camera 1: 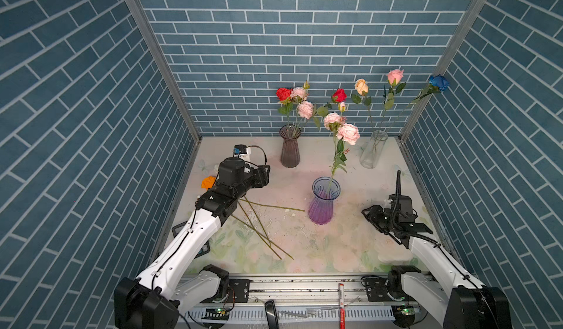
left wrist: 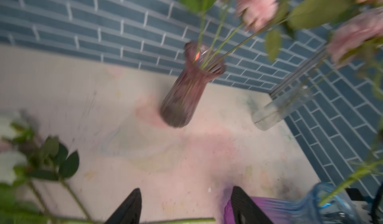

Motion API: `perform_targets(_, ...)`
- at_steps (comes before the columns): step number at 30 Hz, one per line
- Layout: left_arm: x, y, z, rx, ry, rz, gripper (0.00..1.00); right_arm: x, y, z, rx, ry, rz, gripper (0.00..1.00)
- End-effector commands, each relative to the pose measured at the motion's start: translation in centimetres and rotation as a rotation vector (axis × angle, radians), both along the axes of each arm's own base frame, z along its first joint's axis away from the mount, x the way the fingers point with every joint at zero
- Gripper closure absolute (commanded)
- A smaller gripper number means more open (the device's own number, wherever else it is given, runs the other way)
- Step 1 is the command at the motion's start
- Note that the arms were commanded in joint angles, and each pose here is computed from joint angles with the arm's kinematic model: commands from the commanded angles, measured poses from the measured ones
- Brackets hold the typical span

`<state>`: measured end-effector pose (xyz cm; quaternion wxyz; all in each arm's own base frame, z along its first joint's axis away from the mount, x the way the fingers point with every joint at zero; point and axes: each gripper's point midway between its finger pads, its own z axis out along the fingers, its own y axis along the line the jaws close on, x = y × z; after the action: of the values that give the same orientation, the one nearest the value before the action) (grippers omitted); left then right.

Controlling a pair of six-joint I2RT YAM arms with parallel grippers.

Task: Arrange flowers in a vase
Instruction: Place the flower in the vase, then pick up the flower from the top-left of the table.

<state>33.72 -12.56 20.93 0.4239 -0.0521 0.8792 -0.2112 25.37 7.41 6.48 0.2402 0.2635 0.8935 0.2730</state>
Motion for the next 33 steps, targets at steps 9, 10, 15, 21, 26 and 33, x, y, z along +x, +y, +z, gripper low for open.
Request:
perform_targets(9, 0.4, 4.9, -11.5, 0.102, 0.314, 0.213, 0.38, 0.2, 0.1, -0.2, 0.039, 0.012, -0.022, 0.54)
perform_targets(10, 0.6, 5.4, -12.2, 0.117, 0.337, 0.235, 0.41, 0.2, 0.1, -0.2, 0.039, 0.01, -0.022, 0.54)
perform_targets(15, 1.2, 7.4, -14.7, 0.192, 0.437, 0.322, 0.42, 0.3, 0.1, -0.2, 0.046, 0.01, -0.022, 0.54)
perform_targets(21, 3.0, 8.7, -16.2, 0.197, 0.465, 0.353, 0.42, 0.5, 0.2, -0.4, 0.059, 0.016, -0.018, 0.54)
perform_targets(26, 4.1, 9.5, -17.5, 0.213, 0.497, 0.358, 0.45, 0.6, 0.1, -0.5, 0.07, 0.017, -0.02, 0.54)
perform_targets(33, 4.8, 9.3, -19.1, 0.181, 0.527, 0.338, 0.6, 0.7, 0.1, -0.7, 0.085, 0.021, -0.021, 0.54)
